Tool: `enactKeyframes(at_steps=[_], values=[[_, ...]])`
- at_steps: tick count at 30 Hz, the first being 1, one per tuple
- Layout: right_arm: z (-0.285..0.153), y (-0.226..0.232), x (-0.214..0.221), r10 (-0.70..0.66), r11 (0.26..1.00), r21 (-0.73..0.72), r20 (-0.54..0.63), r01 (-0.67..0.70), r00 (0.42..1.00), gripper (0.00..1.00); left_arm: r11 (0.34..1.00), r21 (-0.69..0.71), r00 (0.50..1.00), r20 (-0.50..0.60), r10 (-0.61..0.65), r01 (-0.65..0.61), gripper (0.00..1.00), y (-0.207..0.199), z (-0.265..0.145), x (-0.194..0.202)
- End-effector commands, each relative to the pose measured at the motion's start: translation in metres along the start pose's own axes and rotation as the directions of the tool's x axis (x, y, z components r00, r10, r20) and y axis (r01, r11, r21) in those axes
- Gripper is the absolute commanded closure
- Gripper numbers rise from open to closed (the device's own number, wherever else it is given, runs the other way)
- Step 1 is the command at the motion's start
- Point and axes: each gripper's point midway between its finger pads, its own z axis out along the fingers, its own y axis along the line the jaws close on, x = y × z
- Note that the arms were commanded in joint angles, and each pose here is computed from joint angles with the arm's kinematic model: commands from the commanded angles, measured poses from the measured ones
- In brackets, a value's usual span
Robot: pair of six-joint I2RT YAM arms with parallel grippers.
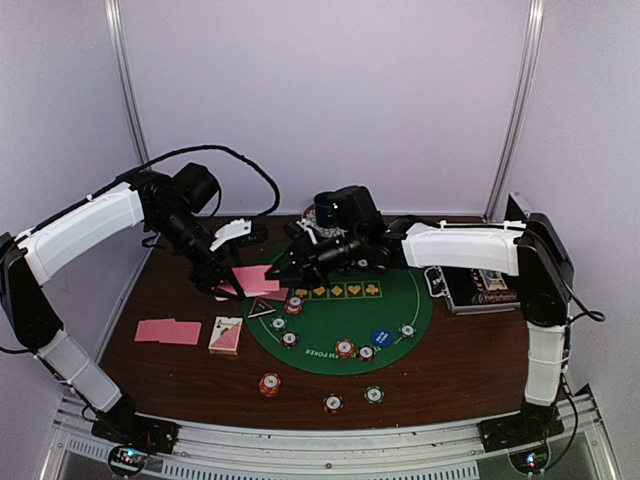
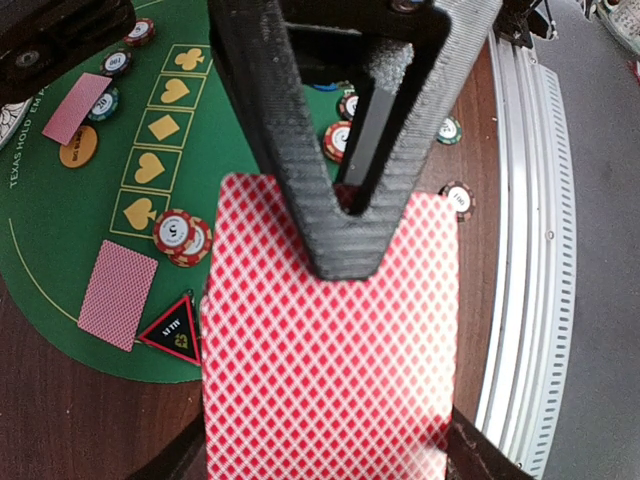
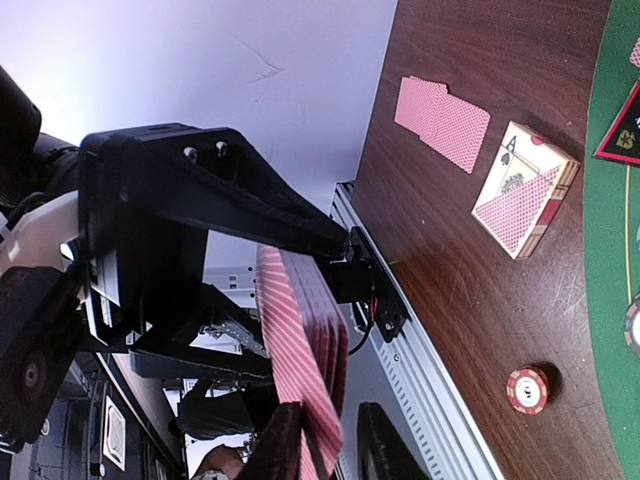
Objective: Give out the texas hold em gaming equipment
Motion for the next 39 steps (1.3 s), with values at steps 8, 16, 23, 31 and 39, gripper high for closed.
enactKeyframes(at_steps=[8, 16, 23, 31, 39], values=[[-0.019, 0.033, 0.008, -0.022, 0.998, -0.056, 0.0, 0.022, 1.0, 0.92, 1.0, -0.014, 0.999, 0.028, 0.023, -0.023, 1.0, 0.004, -0.003, -0.006], [-0.03, 0.025, 0.007, 0.006, 0.999, -0.047, 0.011, -0.005, 1.0, 1.0, 1.0, -0.019, 0.999, 0.024, 0.025, -0.024, 1.0, 0.004, -0.003, -0.005], [-0.062, 0.005, 0.003, 0.044, 0.999, -0.023, 0.06, -0.043, 0.997, 1.0, 1.0, -0.015, 1.0, 0.02, 0.023, -0.023, 1.0, 0.004, -0.002, -0.004], [-0.114, -0.068, 0.026, 0.116, 0.979, 0.159, 0.097, -0.13, 0.989, 1.0, 1.0, -0.013, 0.999, 0.017, 0.027, -0.027, 1.0, 0.003, -0.003, -0.004], [-0.141, -0.15, 0.051, 0.174, 0.911, 0.362, 0.098, -0.198, 0.98, 1.0, 1.0, -0.011, 0.999, 0.021, 0.025, -0.025, 1.0, 0.002, -0.004, -0.004]])
